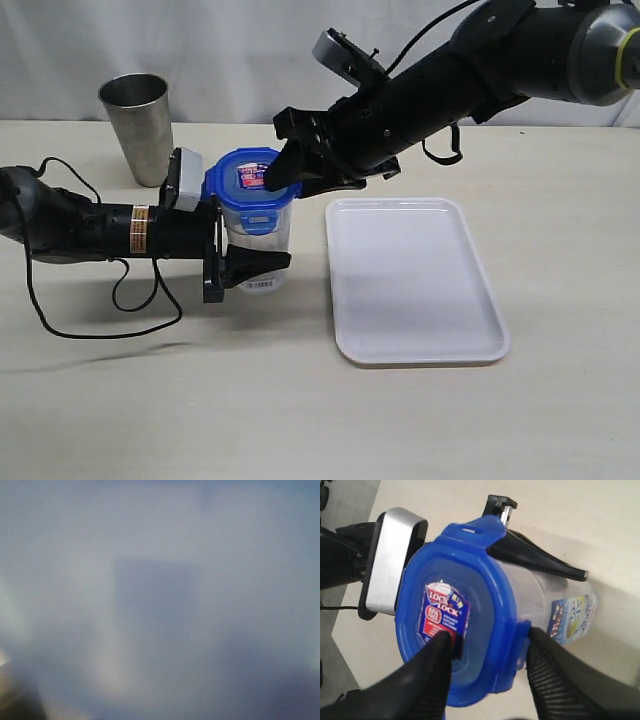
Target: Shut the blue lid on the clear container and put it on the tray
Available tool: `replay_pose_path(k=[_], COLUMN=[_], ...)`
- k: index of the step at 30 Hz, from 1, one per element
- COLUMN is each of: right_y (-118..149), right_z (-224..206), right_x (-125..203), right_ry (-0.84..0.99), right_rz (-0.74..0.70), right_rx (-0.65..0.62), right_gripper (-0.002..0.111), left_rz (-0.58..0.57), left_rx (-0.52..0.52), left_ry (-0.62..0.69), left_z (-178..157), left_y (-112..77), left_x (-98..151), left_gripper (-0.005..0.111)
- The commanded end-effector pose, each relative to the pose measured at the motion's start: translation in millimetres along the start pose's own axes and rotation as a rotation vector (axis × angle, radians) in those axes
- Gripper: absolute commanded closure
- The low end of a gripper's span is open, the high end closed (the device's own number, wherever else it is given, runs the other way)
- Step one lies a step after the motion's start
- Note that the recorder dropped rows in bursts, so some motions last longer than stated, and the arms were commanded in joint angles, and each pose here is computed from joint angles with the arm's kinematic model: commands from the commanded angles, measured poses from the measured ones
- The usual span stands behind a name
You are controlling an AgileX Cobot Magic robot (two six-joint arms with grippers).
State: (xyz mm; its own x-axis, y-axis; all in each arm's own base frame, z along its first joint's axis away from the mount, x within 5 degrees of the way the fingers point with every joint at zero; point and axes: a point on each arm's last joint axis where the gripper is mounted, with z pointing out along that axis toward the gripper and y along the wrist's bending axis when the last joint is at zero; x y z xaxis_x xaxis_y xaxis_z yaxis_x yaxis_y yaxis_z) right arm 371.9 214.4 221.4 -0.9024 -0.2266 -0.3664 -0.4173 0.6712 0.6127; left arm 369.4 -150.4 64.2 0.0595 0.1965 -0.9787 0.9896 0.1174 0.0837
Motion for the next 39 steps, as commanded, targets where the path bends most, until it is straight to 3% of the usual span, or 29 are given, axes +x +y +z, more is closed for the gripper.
replay_pose_path(k=[1,3,7,10,15,30,35,39], right_y=[-7.7,-4.3,1.5,1.9,6.0,40.7,60.7,87.7], right_z=[23.5,19.4,10.4,4.9,-7.3,-55.1,-64.6,-56.6], right_x=[13.0,9.8,2.5,-2.0,-8.7,-14.3,-8.5,3.8], right_ry=[0.113,0.105,0.08,0.079,0.065,-0.048,-0.032,0.031], right_rz=[-0.113,-0.134,-0.176,-0.188,-0.229,-0.304,-0.518,-0.795], right_rx=[0.021,0.024,0.048,0.097,0.16,0.159,0.14,0.113], right_gripper=[0.079,0.073,0.05,0.046,0.046,0.045,0.046,0.06], left_rz=[0.036,0.036,0.036,0.036,0.036,0.034,0.034,0.032], left_rx=[0.047,0.047,0.047,0.047,0.047,0.042,0.042,0.039], left_ry=[0.052,0.052,0.052,0.052,0.052,0.05,0.05,0.048], left_z=[9.4,9.4,9.4,9.4,9.4,9.4,9.4,9.5], left_y=[-7.1,-7.1,-7.1,-7.1,-7.1,-6.7,-6.7,-6.4], left_x=[3.4,3.4,3.4,3.4,3.4,3.2,3.2,3.1], left_gripper=[0.107,0.107,0.107,0.107,0.107,0.107,0.107,0.107])
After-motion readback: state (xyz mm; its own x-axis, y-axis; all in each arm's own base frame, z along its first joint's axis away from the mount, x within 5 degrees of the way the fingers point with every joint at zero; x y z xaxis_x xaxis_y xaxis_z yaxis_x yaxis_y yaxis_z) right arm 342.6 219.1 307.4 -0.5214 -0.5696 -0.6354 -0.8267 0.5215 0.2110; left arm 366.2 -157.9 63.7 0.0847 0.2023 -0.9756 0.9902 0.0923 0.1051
